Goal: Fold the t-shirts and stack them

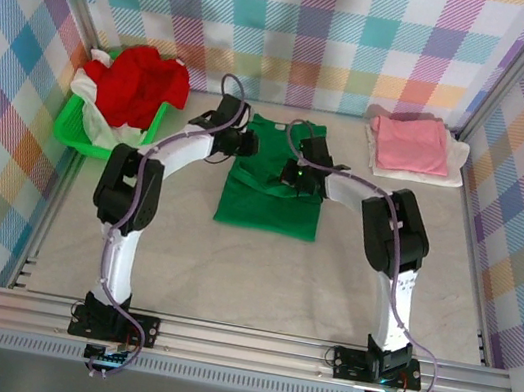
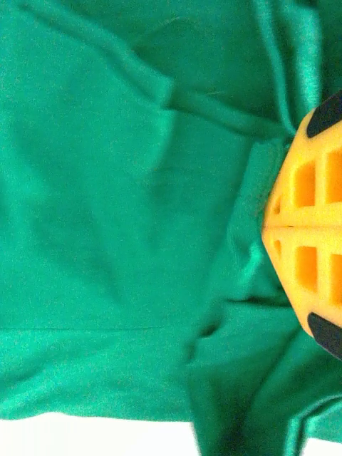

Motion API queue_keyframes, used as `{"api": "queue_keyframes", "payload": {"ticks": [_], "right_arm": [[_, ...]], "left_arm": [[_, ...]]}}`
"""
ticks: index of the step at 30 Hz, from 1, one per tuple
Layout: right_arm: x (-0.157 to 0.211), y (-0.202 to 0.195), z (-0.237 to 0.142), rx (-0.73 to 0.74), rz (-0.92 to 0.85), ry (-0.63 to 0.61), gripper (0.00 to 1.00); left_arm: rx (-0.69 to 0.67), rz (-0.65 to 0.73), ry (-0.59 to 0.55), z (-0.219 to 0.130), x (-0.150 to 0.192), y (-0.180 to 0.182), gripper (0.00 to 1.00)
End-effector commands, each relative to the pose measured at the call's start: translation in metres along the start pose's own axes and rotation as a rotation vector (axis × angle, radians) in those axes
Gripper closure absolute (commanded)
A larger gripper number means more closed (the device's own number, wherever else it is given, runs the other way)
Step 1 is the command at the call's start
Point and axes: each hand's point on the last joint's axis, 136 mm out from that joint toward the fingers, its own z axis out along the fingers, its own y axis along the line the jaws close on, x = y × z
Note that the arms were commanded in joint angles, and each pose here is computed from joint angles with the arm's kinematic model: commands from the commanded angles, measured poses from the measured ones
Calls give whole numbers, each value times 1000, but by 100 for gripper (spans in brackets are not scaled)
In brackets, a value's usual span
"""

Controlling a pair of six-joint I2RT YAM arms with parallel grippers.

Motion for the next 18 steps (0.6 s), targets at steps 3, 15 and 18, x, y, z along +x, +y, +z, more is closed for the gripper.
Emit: {"api": "queue_keyframes", "payload": {"ticks": [3,15,18], "right_arm": [[-29,-1,-2,-27,8,-42,96],[-12,36,-93,-190,-26,-52,89],[-3,32,-113,-178,-51,-73,91]], "left_arm": [[105,32,-78,-70,13,-43,73],[78,75,145,-2,98,-33,85],[44,89,138,12,91,-29,85]]}}
